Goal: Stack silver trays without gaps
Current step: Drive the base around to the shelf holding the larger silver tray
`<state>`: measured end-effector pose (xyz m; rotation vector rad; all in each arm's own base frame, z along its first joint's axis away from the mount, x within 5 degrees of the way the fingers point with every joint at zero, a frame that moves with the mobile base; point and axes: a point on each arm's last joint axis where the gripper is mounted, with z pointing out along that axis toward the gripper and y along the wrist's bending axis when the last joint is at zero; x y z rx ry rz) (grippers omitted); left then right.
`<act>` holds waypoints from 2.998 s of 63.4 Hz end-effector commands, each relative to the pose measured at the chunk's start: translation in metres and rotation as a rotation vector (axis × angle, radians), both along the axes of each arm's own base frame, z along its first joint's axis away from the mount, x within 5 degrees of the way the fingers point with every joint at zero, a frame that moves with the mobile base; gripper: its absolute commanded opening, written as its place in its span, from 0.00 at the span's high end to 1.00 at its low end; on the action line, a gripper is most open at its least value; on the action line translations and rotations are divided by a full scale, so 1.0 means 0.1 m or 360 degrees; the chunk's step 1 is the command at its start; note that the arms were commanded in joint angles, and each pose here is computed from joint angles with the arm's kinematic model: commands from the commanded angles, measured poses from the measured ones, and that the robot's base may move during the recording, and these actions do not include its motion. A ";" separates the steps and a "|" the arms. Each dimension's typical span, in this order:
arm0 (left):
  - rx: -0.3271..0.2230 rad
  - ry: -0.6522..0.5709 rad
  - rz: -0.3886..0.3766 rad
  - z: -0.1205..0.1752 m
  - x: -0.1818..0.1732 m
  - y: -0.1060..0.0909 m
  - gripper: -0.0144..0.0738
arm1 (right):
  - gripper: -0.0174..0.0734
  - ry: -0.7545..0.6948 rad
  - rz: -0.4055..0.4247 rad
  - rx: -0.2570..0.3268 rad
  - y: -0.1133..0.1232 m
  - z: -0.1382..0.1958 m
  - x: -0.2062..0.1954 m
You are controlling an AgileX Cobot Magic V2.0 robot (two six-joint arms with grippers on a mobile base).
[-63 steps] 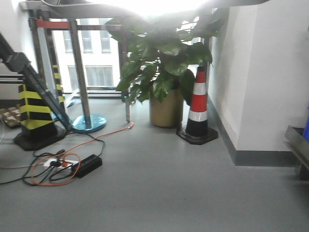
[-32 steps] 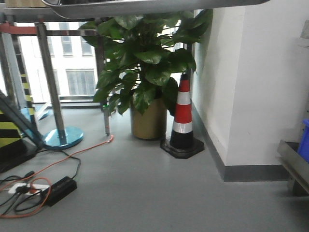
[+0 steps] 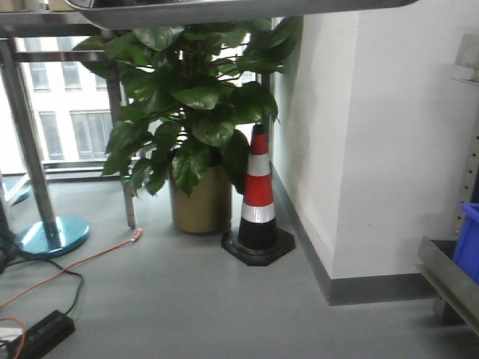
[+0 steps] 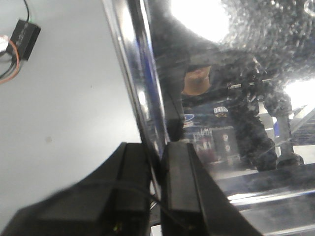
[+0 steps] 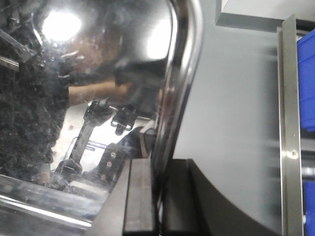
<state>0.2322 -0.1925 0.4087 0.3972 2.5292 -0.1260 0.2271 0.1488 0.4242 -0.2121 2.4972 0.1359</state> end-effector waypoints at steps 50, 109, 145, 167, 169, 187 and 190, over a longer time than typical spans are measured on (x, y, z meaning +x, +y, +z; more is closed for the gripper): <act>-0.0061 -0.0003 -0.0064 0.16 -0.14 0.03 0.89 | 0.74 -0.0165 0.0089 0.0146 0.03 0.21 -0.06; -0.0061 -0.0003 -0.0064 0.16 -0.14 0.03 0.89 | 0.74 -0.0165 0.0089 0.0146 0.03 0.21 -0.06; -0.0071 0.0007 -0.0068 0.16 -0.15 0.03 0.89 | 0.74 -0.0165 0.0089 0.0146 0.03 0.21 -0.06; -0.0071 0.0007 -0.0068 0.16 -0.15 0.03 0.89 | 0.74 -0.0165 0.0089 0.0146 0.03 0.21 -0.06; -0.0071 0.0007 -0.0068 0.16 -0.15 0.03 0.89 | 0.74 -0.0165 0.0089 0.0146 0.03 0.21 -0.06; -0.0071 0.0007 -0.0068 0.16 -0.15 0.03 0.89 | 0.74 -0.0165 0.0089 0.0146 0.03 0.21 -0.06; -0.0071 0.0007 -0.0068 0.16 -0.15 0.03 0.89 | 0.74 -0.0165 0.0089 0.0146 0.03 0.21 -0.06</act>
